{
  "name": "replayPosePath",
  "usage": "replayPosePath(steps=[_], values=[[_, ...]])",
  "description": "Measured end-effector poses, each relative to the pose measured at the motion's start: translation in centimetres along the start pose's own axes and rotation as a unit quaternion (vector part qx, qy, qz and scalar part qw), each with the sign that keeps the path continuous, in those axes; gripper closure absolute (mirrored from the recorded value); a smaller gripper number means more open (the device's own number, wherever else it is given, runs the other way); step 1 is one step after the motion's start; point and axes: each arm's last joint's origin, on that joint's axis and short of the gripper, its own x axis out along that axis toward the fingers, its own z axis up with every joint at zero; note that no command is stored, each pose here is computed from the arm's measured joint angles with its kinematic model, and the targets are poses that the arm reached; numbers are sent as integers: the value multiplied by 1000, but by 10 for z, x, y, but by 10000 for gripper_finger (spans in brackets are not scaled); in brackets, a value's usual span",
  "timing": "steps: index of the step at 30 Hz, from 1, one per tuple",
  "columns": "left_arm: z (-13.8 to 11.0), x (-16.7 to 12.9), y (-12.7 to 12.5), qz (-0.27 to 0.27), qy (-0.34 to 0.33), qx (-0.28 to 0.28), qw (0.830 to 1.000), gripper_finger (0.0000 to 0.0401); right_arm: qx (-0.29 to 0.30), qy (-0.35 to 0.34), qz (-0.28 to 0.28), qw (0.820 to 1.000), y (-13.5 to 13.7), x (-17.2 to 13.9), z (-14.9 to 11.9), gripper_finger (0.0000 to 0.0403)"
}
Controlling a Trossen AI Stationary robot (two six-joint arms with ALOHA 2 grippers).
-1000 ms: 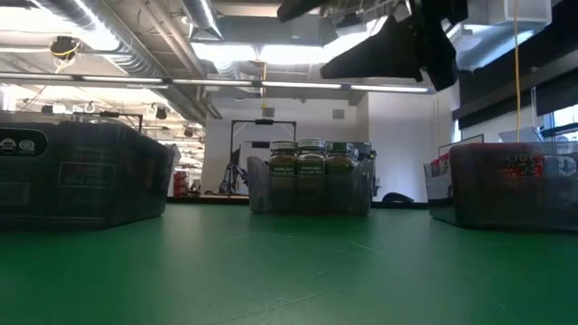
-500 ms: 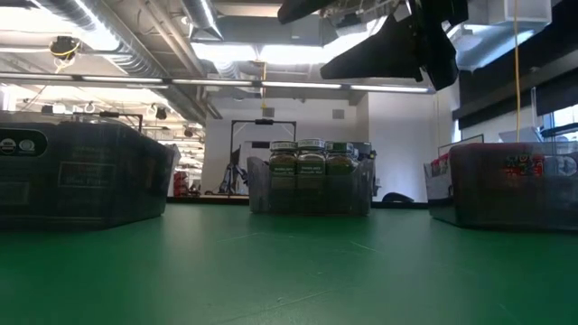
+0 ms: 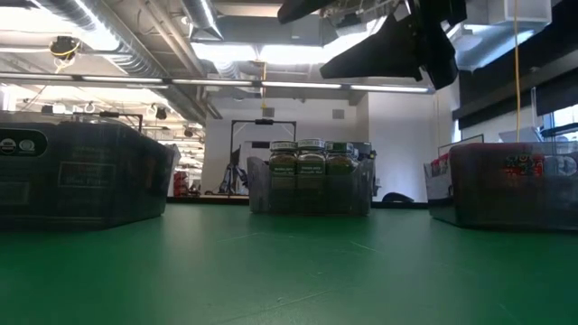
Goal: Sort spices by type
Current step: Put the red seasoning can into the right black bin
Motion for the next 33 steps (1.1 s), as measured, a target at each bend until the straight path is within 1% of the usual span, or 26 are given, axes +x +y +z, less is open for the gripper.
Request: replayPosePath(steps=[3,6,10,14,19,27,33], values=[[-8,-6,-4,-13,12,24,1000,151,0,0,0,1000,0,0,0,91],[-20,-4,-1,-6,22,50,998,155,-1,0,-1,1000,0,0,0,91],[-34,9,4,11,27,86,996,188,-1,1,-1,1000,0,0,0,91],[-33,19,7,39,27,108,993,226,-1,1,-1,1000,0,0,0,91],[-32,25,7,57,31,145,987,254,1,0,0,1000,0,0,0,91],[-25,25,5,55,1,182,982,268,2,0,0,1000,0,0,0,91],[-15,23,6,68,-25,183,980,268,3,0,0,1000,0,0,0,91]])
